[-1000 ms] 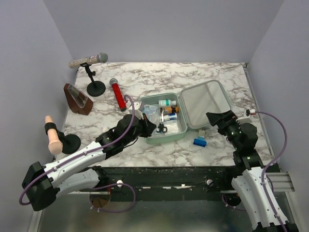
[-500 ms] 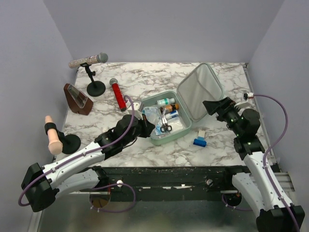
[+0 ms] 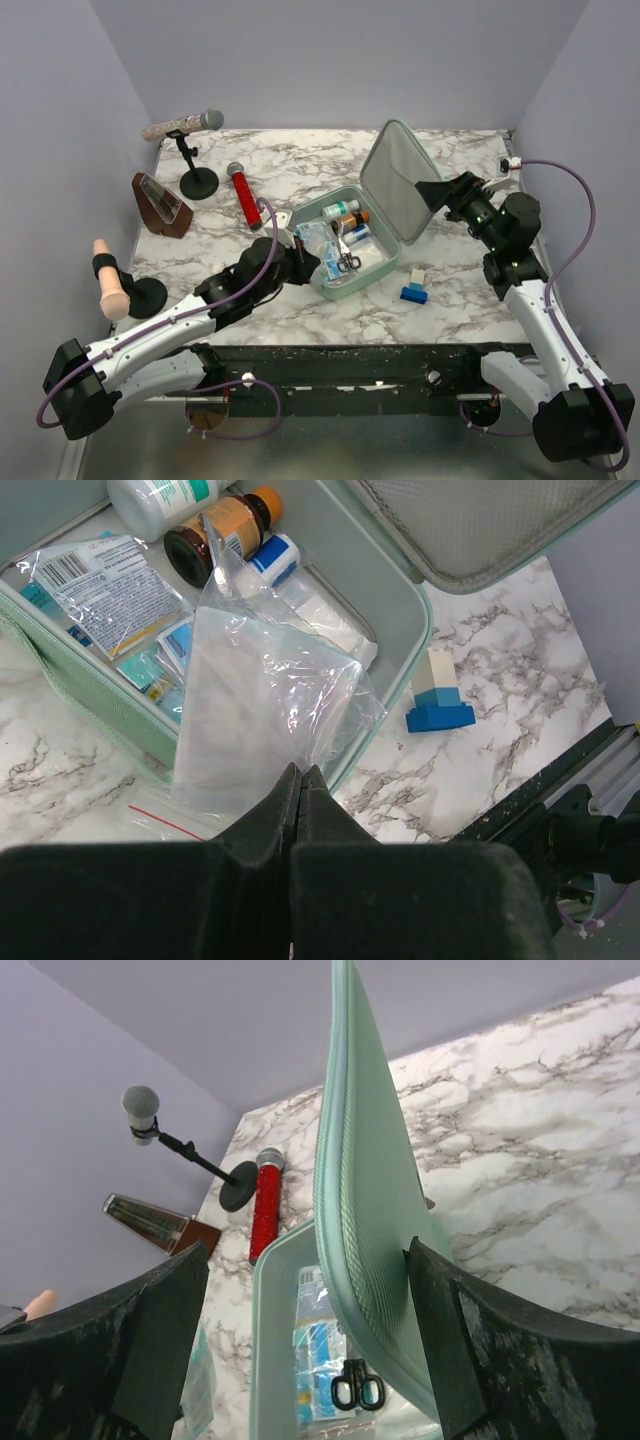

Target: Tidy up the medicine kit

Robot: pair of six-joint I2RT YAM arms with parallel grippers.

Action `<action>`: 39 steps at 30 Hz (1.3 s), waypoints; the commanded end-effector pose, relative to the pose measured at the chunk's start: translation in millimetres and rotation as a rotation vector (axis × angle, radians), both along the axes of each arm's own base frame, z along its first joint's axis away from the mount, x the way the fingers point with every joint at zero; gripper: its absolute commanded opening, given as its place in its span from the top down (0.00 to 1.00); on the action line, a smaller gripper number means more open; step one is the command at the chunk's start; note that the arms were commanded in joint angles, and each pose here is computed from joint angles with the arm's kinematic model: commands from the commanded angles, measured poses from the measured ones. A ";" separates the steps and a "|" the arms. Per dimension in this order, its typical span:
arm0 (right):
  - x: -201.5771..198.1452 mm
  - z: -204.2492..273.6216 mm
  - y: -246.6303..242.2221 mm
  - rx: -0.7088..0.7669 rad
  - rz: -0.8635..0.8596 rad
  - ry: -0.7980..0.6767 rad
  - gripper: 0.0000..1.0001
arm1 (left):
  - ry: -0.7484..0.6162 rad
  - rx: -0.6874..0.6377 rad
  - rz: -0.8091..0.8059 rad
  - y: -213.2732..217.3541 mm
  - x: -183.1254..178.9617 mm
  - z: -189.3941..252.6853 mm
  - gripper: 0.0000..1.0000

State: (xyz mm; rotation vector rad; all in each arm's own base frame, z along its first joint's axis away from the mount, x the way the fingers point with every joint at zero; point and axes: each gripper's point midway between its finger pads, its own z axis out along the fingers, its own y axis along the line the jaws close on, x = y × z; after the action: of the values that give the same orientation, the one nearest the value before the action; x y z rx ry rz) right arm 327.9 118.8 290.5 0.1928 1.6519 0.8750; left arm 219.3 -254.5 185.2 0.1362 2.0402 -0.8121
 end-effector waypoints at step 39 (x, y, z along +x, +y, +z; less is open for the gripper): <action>-2.1 17.2 33.0 -0.068 0.192 0.122 0.42 | -0.302 -0.589 -0.172 -118.0 99.4 219.9 1.00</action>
State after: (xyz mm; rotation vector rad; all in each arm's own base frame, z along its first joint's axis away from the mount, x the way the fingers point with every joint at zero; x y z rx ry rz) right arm 339.9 142.8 294.2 0.0711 1.8312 0.8966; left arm 315.4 -365.0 348.5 0.0831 1.6482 -1.1446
